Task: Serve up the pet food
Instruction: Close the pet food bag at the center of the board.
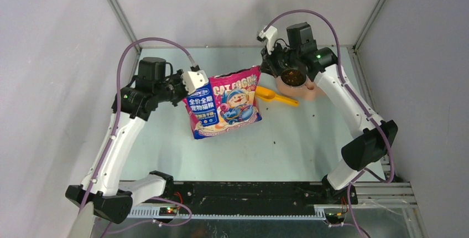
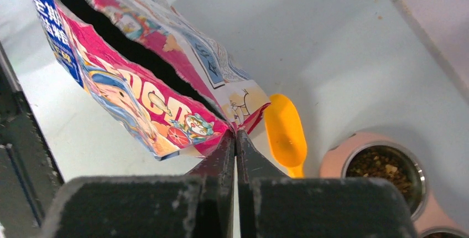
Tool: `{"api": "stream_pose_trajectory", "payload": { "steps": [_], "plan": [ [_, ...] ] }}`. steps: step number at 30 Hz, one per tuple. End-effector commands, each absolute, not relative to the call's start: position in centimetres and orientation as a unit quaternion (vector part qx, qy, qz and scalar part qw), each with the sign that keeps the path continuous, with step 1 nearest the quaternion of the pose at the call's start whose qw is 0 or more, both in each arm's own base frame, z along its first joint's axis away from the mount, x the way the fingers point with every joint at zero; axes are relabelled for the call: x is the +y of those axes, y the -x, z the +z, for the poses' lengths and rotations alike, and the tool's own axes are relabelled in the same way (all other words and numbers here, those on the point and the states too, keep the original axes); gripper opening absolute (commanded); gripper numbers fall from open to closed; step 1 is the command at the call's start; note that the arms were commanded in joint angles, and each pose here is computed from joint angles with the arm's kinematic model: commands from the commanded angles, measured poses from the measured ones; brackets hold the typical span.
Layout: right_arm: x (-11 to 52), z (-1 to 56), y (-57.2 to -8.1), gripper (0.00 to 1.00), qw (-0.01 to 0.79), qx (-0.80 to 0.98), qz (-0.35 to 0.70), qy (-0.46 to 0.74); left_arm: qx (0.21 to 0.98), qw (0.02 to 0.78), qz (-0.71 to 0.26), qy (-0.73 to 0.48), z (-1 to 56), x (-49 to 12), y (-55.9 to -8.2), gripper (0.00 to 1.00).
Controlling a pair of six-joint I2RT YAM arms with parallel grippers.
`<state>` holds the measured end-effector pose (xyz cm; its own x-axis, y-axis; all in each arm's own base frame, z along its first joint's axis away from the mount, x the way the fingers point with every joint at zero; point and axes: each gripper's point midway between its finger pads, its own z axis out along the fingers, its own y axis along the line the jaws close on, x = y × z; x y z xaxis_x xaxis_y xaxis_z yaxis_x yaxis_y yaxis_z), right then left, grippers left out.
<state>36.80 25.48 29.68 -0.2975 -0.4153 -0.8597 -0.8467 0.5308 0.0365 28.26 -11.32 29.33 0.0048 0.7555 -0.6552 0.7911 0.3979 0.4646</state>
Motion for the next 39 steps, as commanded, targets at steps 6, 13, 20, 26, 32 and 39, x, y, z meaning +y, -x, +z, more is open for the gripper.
{"api": "stream_pose_trajectory", "payload": {
  "steps": [6, 13, 20, 26, 32, 39],
  "plan": [
    [28.8, 35.9, -33.3, 0.38, 0.516, 0.597, 0.214, 0.576, 0.731, 0.455, -0.013, -0.508, 29.3, -10.6, -28.0, 0.00],
    [32.1, 37.4, -30.2, 0.52, 0.489, 0.539, 0.303, 0.616, 0.723, 0.455, -0.037, -0.519, 29.7, -11.5, -27.2, 0.00],
    [33.8, 33.6, -29.6, 0.57, 0.452, 0.513, 0.299, 0.666, 0.723, 0.452, -0.030, -0.521, 29.8, -11.2, -27.0, 0.00],
    [34.6, 31.8, -30.7, 0.66, 0.441, 0.514, 0.293, 0.675, 0.721, 0.447, -0.028, -0.528, 29.8, -11.1, -26.6, 0.00],
    [35.0, 31.5, -31.3, 0.66, 0.438, 0.515, 0.292, 0.677, 0.720, 0.443, -0.029, -0.533, 29.6, -10.9, -26.2, 0.00],
    [34.6, 33.3, -29.9, 0.90, 0.447, 0.491, 0.298, 0.685, 0.721, 0.437, -0.024, -0.537, 29.4, -10.7, -25.9, 0.00]
  ]
}}
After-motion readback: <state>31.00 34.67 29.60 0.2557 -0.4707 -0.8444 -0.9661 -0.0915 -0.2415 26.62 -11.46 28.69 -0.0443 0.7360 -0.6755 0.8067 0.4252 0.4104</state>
